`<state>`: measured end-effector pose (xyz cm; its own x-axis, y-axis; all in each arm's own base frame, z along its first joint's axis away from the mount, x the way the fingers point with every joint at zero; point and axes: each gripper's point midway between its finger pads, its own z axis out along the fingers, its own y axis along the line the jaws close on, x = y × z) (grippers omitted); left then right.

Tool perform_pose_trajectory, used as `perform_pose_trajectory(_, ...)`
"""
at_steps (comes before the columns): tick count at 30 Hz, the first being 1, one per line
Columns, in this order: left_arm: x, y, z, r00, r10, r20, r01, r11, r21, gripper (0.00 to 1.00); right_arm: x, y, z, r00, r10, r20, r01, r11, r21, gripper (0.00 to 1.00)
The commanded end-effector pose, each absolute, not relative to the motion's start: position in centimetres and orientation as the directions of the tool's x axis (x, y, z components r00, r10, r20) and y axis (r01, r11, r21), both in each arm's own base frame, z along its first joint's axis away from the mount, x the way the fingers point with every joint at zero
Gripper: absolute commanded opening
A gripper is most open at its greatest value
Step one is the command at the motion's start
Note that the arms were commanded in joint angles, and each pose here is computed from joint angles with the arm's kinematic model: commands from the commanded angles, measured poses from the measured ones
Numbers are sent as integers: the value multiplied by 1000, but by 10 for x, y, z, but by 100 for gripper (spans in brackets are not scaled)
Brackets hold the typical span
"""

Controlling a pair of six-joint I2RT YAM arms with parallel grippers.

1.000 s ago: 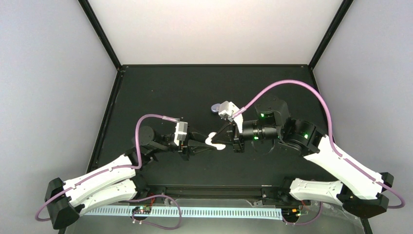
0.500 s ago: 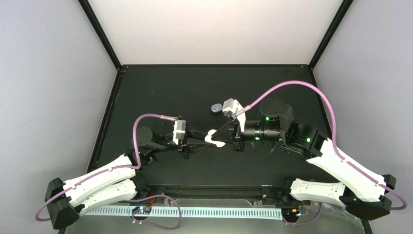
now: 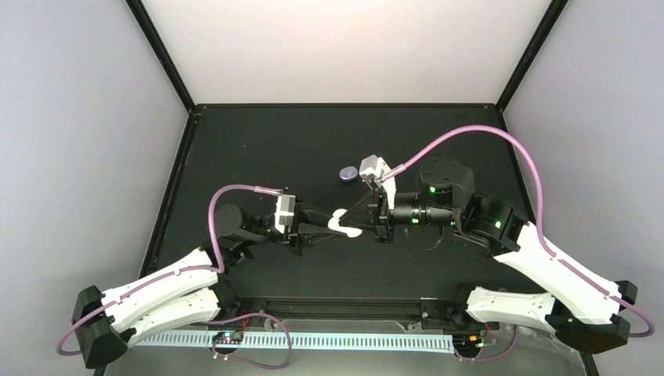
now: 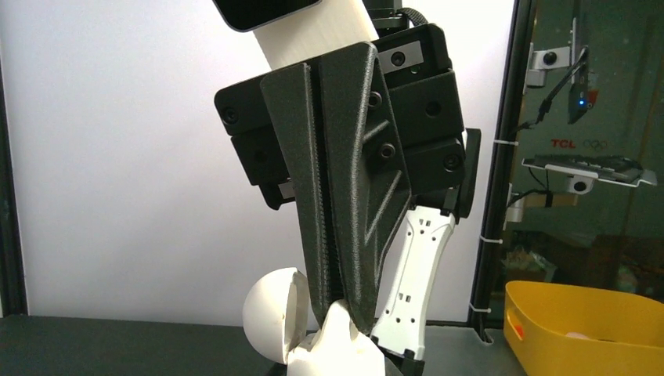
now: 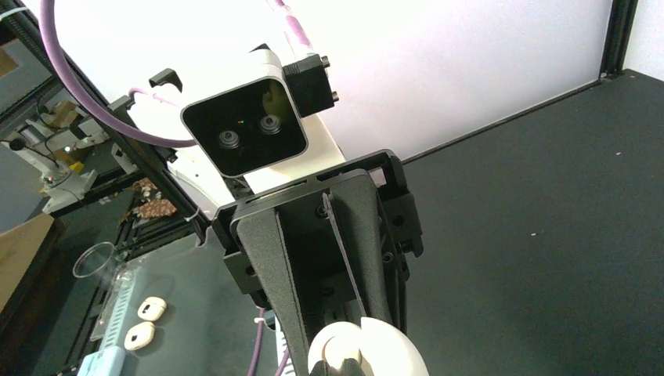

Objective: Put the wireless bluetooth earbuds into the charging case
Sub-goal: Adjust the earbud with the charging case.

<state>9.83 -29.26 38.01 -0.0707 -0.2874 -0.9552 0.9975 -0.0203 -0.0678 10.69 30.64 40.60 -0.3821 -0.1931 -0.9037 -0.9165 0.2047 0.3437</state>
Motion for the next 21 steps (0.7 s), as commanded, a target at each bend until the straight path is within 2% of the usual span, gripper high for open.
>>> perform_pose_trajectory(1, 78, -278, 419, 51, -411, -910, 996, -52, 79, 2, 106, 307, 399, -423, -212, -881, -900, 216, 380, 1)
perform_pose_trajectory(21, 88, -273, 453, 66, -483, -873, 998, 11, 70, 2, 110, 311, 348, -374, -396, -839, -922, 253, 291, 1)
